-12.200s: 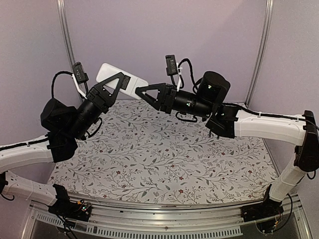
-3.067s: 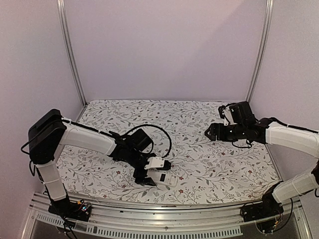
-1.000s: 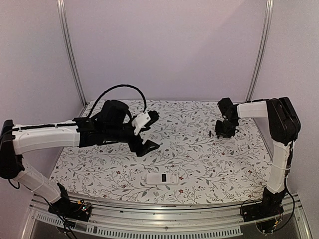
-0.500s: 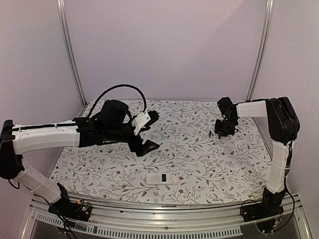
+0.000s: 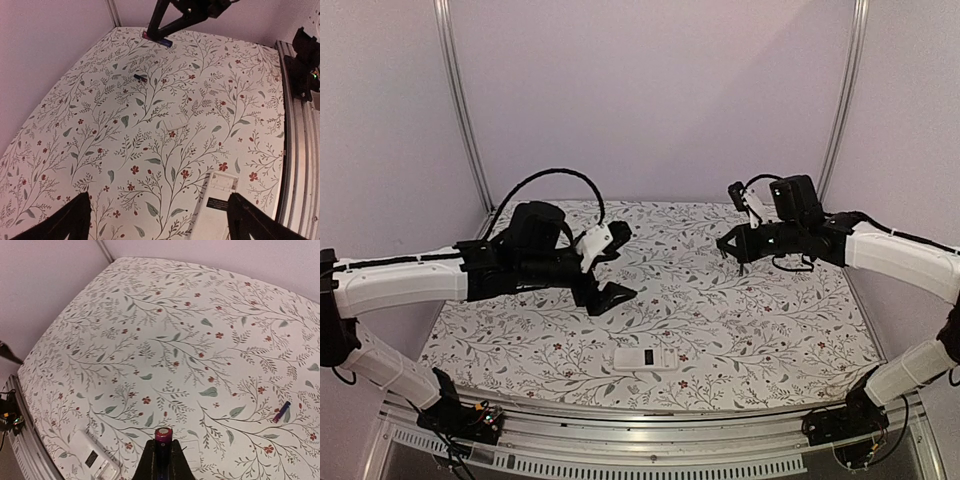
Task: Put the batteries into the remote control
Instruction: Adjust the remote control without batteries at the center of the board.
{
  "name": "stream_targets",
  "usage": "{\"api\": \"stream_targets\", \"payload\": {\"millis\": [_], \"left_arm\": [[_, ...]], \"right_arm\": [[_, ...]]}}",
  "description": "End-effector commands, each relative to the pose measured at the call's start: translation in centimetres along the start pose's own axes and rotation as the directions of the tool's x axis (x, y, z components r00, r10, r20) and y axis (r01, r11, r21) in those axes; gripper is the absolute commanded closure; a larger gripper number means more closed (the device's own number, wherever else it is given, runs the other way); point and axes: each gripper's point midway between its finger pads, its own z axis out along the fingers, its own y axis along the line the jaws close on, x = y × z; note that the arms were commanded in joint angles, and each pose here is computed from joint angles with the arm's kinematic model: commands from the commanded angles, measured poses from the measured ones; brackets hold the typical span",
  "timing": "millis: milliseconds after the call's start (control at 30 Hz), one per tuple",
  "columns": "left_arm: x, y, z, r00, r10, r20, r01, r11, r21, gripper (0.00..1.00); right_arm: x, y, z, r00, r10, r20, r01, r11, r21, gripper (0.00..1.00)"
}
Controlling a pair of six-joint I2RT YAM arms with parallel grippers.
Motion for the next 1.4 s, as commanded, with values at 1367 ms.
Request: {"api": "stream_targets", "payload": {"millis": [1367], "left_arm": [[18.6, -11.6, 7.0, 0.86, 0.227, -0.456, -0.084, 0.946, 0.312, 0.21]], "right_arm": [[10.2, 10.1, -3.7, 0.982, -0.061, -0.18, 0.014, 0.968, -0.252, 1.0]]}}
